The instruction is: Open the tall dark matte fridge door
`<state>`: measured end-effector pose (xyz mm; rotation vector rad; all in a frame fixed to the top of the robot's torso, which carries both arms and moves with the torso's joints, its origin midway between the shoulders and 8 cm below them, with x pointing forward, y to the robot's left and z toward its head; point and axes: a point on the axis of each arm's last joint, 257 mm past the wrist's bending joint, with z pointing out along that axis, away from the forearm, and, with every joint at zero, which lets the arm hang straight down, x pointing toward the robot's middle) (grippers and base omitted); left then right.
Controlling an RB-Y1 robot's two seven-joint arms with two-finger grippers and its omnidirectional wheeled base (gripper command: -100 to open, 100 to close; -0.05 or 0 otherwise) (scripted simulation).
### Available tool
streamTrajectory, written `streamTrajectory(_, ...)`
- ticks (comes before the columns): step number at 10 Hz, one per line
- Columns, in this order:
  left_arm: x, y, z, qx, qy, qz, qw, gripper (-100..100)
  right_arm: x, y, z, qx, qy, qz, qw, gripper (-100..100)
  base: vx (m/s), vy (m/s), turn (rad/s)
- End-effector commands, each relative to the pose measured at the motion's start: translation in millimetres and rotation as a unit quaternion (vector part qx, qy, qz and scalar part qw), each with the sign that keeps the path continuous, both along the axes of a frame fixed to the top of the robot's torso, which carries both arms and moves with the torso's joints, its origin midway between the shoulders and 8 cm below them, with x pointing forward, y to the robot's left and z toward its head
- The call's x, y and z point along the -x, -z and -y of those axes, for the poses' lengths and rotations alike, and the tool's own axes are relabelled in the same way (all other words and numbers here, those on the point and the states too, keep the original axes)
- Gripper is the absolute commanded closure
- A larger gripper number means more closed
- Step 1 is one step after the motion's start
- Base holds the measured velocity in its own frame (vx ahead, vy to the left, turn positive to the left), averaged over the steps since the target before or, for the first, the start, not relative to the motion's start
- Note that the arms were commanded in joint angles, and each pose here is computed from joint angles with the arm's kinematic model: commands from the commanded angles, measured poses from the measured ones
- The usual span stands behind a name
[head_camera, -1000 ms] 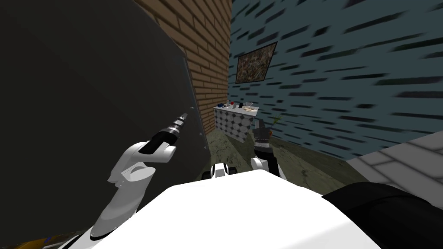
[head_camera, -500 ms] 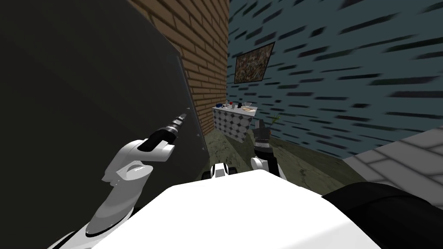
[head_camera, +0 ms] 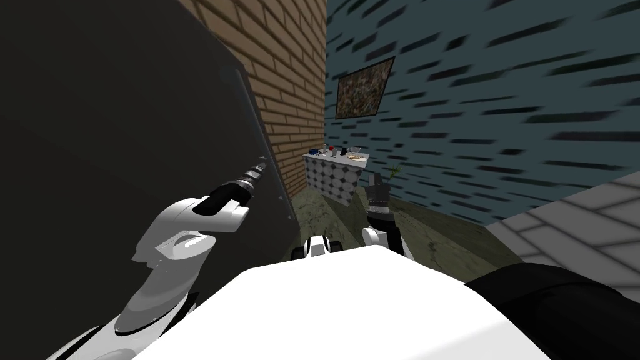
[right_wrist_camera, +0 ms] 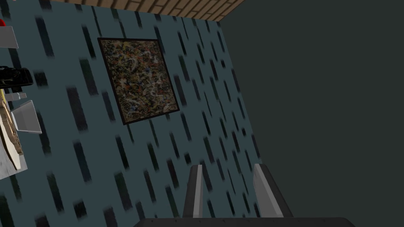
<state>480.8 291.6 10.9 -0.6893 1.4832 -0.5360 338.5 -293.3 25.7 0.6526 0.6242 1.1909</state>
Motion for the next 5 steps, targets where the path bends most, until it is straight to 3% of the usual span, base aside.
streamTrajectory(1,10.0,-21.8,-0.4,-0.019,-0.008,0.010,0.9997,-100,0.0,0.0,0.0,0.000,0.000,0.000,1.0000,0,0.058,-0.045,-0.043)
streamTrajectory(2,10.0,-21.8,-0.4,-0.019,-0.008,0.010,0.9997,-100,0.0,0.0,0.0,0.000,0.000,0.000,1.0000,0,0.042,-0.033,0.013)
streamTrajectory(5,27.0,-47.2,13.2,-0.032,0.003,0.033,0.9989,-100,0.0,0.0,0.0,0.000,0.000,0.000,1.0000,0,0.019,-0.016,-0.032)
